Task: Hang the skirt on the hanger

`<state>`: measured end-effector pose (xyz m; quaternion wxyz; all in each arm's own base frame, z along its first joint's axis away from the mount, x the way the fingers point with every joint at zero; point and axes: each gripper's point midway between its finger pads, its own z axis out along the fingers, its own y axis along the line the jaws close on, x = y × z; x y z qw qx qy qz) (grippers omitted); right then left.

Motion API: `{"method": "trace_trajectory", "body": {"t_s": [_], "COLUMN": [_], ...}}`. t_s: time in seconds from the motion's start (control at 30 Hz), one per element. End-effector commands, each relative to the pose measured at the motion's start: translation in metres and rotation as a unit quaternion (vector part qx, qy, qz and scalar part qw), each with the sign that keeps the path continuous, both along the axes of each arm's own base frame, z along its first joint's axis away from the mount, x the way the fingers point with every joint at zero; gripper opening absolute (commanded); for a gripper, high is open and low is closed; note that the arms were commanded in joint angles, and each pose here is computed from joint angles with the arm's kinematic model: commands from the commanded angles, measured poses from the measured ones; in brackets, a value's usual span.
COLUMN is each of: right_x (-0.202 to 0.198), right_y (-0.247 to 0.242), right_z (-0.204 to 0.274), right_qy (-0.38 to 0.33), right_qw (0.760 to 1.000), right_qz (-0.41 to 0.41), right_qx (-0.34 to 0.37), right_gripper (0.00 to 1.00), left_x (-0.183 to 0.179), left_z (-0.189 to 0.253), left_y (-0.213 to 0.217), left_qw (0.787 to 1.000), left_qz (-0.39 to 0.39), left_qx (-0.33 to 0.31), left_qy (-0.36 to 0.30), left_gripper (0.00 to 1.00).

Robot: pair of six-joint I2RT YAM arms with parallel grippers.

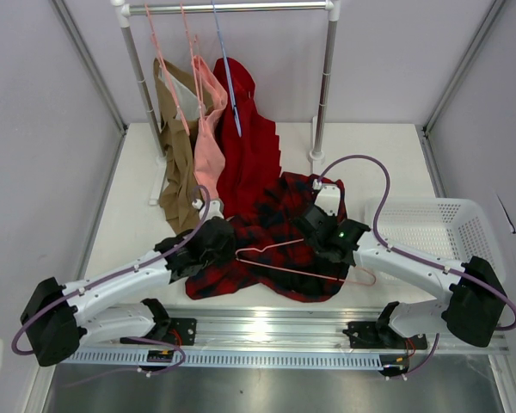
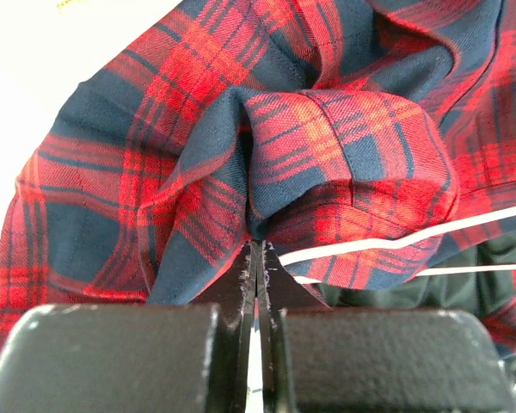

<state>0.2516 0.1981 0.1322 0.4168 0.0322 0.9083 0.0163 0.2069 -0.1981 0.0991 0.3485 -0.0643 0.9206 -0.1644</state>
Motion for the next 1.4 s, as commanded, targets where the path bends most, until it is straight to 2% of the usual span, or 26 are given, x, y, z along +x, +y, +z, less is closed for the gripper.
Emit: {"method": "trace_trajectory", "body": {"t_s": [0.0,0.43,0.8,1.37], "right_x": [0.003,0.009,0.019,0.02], "right_y": [-0.001,0.006,0.018,0.05], "right_z": [0.01,0.018,0.037,0.059], "right_qy": [-0.023,-0.029,-0.044,-0.063], "right_qw": [1.0,1.0,0.999,0.997], "right_qz": [-0.001,0.004,0.008,0.028], "right_qx": [0.003,0.006,0.015,0.037], "right_gripper": [0.0,0.0,0.0,0.0], "left_x": [0.017,0.031,0.025,0.024], "left_z": [0.022,0.044,0.051,0.071], "left_y": [-0.014,-0.04,-0.054,-0.057], "left_qw": [0.999,0.994,0.988,0.986], "left_qz": [-0.023,-0.088,-0.141,-0.155], "left_qx": [-0.011,-0.004,-0.008,-0.004], "left_qy": [-0.033,-0.064,-0.055,-0.054], "left_gripper": [0.0,0.0,0.0,0.0]}}
